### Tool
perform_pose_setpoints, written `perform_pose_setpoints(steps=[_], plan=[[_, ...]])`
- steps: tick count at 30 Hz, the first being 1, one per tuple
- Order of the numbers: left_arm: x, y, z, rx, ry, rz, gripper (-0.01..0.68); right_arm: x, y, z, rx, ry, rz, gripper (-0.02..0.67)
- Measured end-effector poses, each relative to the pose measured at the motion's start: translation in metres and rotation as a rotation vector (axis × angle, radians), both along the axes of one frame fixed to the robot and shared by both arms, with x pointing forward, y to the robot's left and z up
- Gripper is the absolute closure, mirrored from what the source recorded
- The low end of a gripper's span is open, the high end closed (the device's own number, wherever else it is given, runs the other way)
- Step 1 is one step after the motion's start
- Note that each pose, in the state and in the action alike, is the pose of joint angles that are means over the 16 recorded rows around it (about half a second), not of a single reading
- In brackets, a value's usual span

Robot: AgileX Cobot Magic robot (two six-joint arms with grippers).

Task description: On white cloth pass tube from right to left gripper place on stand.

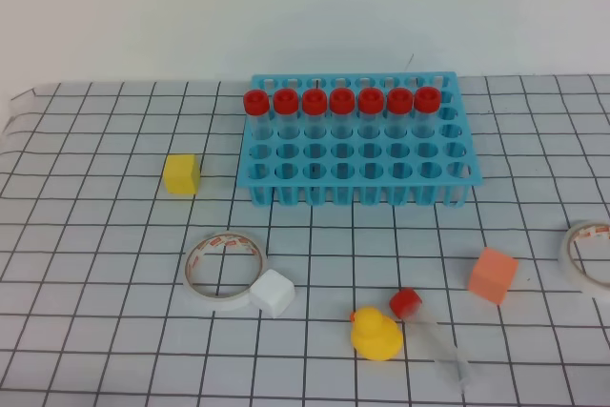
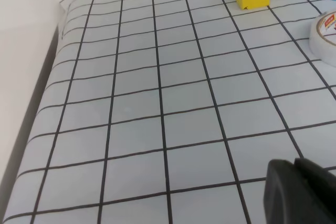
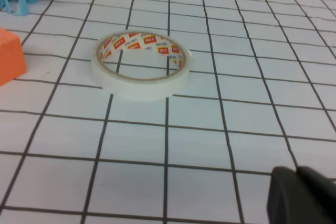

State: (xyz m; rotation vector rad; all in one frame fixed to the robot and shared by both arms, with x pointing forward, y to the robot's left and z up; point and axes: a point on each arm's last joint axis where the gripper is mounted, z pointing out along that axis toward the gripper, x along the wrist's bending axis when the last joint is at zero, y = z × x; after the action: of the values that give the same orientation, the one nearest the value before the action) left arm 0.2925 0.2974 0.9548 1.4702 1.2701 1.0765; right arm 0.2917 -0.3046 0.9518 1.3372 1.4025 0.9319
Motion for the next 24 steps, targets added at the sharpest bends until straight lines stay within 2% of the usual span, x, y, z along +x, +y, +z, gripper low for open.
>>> perform_pose_setpoints(steps=[7, 12, 19, 24], plan=[[0.001, 0.000, 0.003, -0.002, -0.034, -0.001, 0.674, 0.001, 0.000, 0.002, -0.002, -0.032, 0.004, 0.650], [0.002, -0.001, 0.012, -0.012, -0.138, -0.006, 0.674, 0.003, 0.001, 0.012, -0.008, -0.149, 0.018, 0.650], [0.000, -0.002, 0.039, -0.044, -0.430, -0.019, 0.674, 0.001, 0.006, 0.044, -0.020, -0.515, 0.062, 0.650], [-0.006, -0.002, 0.058, -0.112, -0.647, -0.034, 0.674, -0.010, 0.009, 0.069, -0.013, -0.812, 0.101, 0.650]])
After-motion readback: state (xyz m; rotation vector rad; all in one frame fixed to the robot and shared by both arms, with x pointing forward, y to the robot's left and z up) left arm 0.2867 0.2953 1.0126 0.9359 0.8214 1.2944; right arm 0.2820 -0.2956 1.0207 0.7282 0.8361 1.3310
